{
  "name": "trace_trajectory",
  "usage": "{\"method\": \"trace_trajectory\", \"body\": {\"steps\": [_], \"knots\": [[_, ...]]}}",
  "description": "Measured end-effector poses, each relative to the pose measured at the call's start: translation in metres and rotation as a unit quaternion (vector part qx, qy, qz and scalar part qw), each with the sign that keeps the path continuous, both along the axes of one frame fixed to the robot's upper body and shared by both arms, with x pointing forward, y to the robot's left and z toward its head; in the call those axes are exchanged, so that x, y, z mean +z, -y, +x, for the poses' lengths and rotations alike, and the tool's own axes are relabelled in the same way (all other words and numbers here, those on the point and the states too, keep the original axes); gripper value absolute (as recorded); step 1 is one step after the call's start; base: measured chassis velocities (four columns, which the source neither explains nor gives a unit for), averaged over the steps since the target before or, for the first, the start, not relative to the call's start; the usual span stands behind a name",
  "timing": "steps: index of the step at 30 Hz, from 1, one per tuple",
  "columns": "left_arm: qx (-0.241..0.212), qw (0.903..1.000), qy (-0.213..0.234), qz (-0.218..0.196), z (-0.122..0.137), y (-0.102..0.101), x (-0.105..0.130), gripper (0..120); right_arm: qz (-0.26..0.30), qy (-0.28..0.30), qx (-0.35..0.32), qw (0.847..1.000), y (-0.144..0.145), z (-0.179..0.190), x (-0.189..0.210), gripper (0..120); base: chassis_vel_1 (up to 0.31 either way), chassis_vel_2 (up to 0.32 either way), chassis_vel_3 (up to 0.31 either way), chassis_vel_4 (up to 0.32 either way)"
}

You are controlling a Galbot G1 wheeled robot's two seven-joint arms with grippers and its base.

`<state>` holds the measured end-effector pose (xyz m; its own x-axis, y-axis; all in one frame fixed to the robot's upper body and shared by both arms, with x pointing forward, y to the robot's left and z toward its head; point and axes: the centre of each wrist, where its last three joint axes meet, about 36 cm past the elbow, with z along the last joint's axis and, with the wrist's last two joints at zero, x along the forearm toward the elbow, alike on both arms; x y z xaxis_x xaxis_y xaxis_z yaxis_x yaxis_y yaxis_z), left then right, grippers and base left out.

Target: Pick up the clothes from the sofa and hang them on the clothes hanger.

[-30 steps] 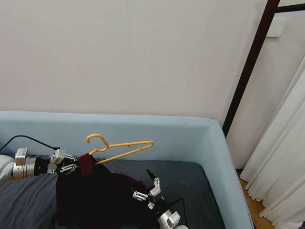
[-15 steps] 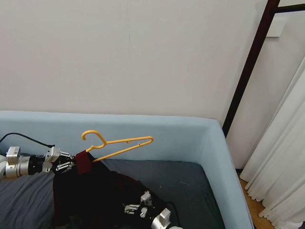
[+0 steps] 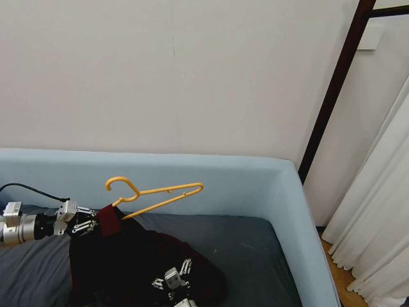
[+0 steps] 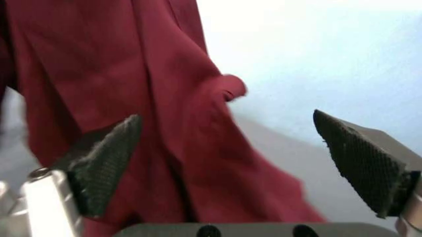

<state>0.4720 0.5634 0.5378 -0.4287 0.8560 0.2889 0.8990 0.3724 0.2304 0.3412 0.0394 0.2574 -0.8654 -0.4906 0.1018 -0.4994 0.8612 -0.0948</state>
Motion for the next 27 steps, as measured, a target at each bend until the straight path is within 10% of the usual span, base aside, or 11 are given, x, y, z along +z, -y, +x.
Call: {"method": "trace_trajectory", "body": {"steps": [13, 27], "knots": [[0.0, 1.0, 0.002, 0.0, 0.001, -0.002, -0.001, 2, 0.094, -0.107, -0.011, 0.99, 0.011, 0.006, 0.01, 45, 0.0, 0.0, 0.0, 0.0], [0.003, 1.0, 0.008, 0.004, 0.001, -0.008, -0.002, 2, 0.146, -0.082, -0.013, 0.986, 0.03, 0.027, 0.021, 0, 0.0, 0.0, 0.0, 0.0]]}}
